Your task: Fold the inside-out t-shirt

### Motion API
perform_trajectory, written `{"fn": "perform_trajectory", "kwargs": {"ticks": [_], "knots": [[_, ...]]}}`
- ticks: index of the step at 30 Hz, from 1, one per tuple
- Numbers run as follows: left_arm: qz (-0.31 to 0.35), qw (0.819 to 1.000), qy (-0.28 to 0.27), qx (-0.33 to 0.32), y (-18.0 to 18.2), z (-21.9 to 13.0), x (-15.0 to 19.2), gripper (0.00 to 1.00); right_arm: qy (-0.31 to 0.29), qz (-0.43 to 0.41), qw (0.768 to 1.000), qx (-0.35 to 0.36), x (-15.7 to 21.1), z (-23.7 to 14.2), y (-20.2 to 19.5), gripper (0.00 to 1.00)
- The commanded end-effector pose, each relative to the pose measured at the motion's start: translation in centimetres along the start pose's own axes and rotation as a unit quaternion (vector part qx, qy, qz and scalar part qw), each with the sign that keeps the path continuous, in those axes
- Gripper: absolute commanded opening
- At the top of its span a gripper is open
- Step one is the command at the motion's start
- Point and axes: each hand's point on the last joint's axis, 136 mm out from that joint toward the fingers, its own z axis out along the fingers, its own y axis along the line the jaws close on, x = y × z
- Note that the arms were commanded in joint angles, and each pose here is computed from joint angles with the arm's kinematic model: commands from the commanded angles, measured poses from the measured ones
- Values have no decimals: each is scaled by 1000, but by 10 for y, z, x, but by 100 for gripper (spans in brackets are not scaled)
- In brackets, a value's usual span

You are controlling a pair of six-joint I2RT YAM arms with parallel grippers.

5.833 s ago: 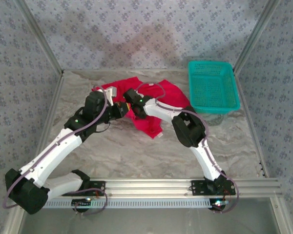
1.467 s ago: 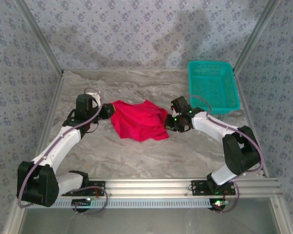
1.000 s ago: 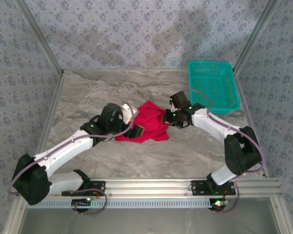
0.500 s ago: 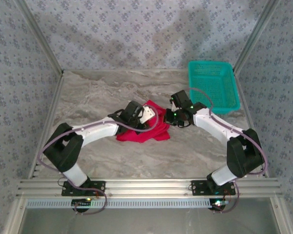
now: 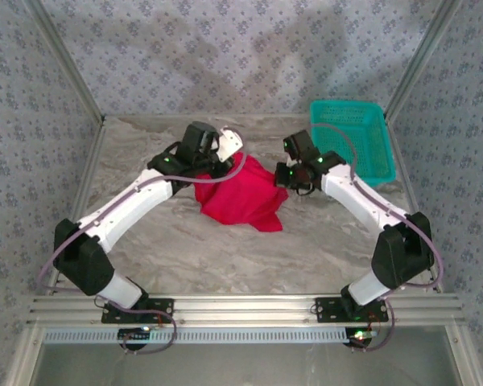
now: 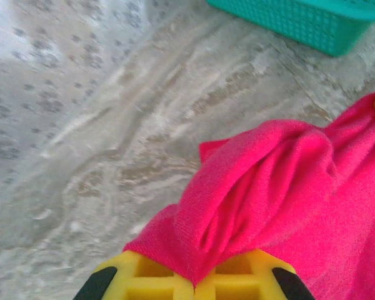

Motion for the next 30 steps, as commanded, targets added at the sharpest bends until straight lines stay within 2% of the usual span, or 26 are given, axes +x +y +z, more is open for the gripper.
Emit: {"fn": "perform_trajectory", "kwargs": {"ticks": [1,3,5,8,11,14,19,24,27,30], "knots": [[-8,986,-96,-134,75,-76,-70,0,-64,-4,997,39,-63,-43,-9,0],[-50,974,-134,-177,111,-114,-99,0,-107,-3,994,20,-104,-76,5,0],[-109,965,-154,-184,139,-147,-115,0,-142,-4,990,-1,-137,-109,19,0],[-160,962,-149,-166,155,-166,-107,0,-161,2,987,-5,-155,-134,16,0],[-191,965,-121,-136,148,-156,-70,0,-159,19,987,8,-150,-134,-8,0],[-216,963,-135,-93,123,-152,-50,0,-139,47,989,-14,-132,-114,-18,0],[-277,952,-118,-49,94,-130,-6,0,-101,60,993,-6,-102,-75,-32,0],[-373,922,-94,-40,108,-117,32,0,-46,65,995,67,-72,-39,-66,0],[-426,898,-95,-51,129,-121,46,0,-38,59,992,109,-65,-36,-82,0],[-452,885,-91,-68,144,-128,57,0,-44,51,987,145,-63,-42,-96,0]]}}
